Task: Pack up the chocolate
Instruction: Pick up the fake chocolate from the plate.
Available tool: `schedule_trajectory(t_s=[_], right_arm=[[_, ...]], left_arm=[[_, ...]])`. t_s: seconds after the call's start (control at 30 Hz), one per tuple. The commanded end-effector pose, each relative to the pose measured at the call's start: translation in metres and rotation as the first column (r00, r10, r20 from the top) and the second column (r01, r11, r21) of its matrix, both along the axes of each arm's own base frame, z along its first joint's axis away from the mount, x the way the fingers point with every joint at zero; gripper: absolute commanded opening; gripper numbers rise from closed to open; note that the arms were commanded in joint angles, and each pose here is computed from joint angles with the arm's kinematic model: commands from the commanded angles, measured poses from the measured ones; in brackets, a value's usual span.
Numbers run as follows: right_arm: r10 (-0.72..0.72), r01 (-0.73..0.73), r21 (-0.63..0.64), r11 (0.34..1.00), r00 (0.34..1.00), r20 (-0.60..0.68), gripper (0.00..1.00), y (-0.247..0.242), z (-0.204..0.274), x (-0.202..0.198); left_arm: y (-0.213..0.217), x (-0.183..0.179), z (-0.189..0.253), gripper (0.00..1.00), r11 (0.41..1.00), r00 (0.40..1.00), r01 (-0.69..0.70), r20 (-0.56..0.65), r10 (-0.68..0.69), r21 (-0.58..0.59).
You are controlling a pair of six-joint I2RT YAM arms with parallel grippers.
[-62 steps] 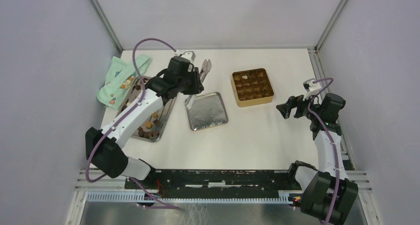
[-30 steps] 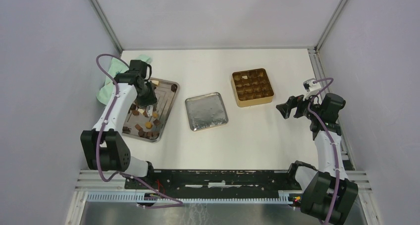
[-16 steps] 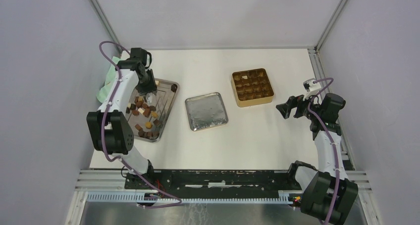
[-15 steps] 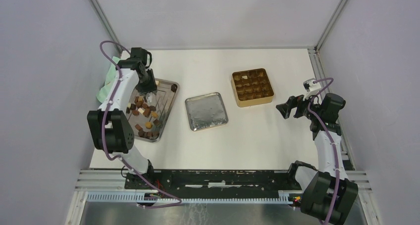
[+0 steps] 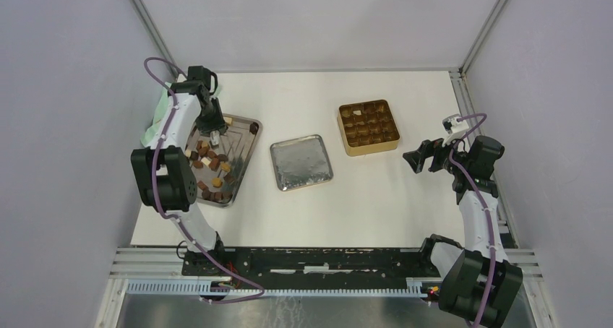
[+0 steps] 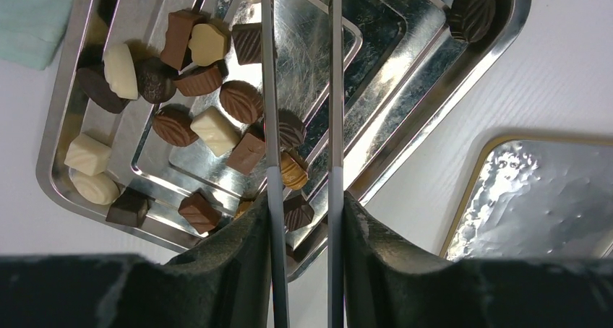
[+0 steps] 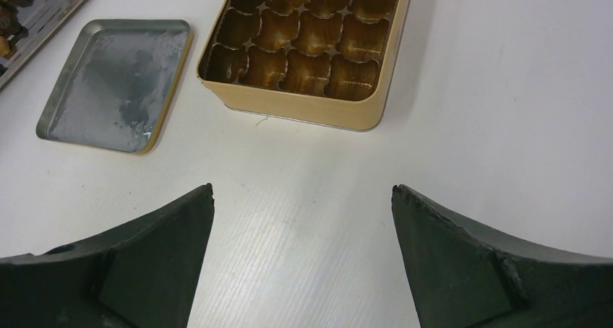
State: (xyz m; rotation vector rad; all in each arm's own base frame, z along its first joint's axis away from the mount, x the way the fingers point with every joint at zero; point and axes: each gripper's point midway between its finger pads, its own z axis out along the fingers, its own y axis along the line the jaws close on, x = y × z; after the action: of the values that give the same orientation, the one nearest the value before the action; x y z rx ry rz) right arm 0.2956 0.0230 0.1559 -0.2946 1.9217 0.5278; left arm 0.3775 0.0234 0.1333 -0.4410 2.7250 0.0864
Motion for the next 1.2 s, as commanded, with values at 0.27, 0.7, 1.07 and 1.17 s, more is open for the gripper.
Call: schedule_trajectory(t_s=[0.27,0.7,1.07,1.17], right_arm=[[0.009,-0.008,-0.007,1.0,0.999,0.038,0.98,0.0,0.006,0.003],[0.011,-0.011,-0.007,1.0,0.999,0.04,0.98,0.0,0.007,0.002],[0.011,-0.011,-0.002,1.0,0.999,0.041,0.98,0.0,0.007,0.003],[0.013,-0.013,-0.001,1.0,0.999,0.041,0.98,0.001,0.007,0.002]], left_arm=[[-0.002,0.016,0.006,0.42,0.997,0.996,0.078,0.039,-0.078,-0.006],[-0.013,0.009,-0.002,0.42,0.993,0.996,0.093,0.014,-0.092,-0.067],[-0.024,-0.004,-0.001,0.4,0.986,0.994,0.111,-0.001,-0.112,-0.123],[-0.027,-0.008,-0.001,0.39,0.984,0.993,0.113,-0.004,-0.115,-0.14]])
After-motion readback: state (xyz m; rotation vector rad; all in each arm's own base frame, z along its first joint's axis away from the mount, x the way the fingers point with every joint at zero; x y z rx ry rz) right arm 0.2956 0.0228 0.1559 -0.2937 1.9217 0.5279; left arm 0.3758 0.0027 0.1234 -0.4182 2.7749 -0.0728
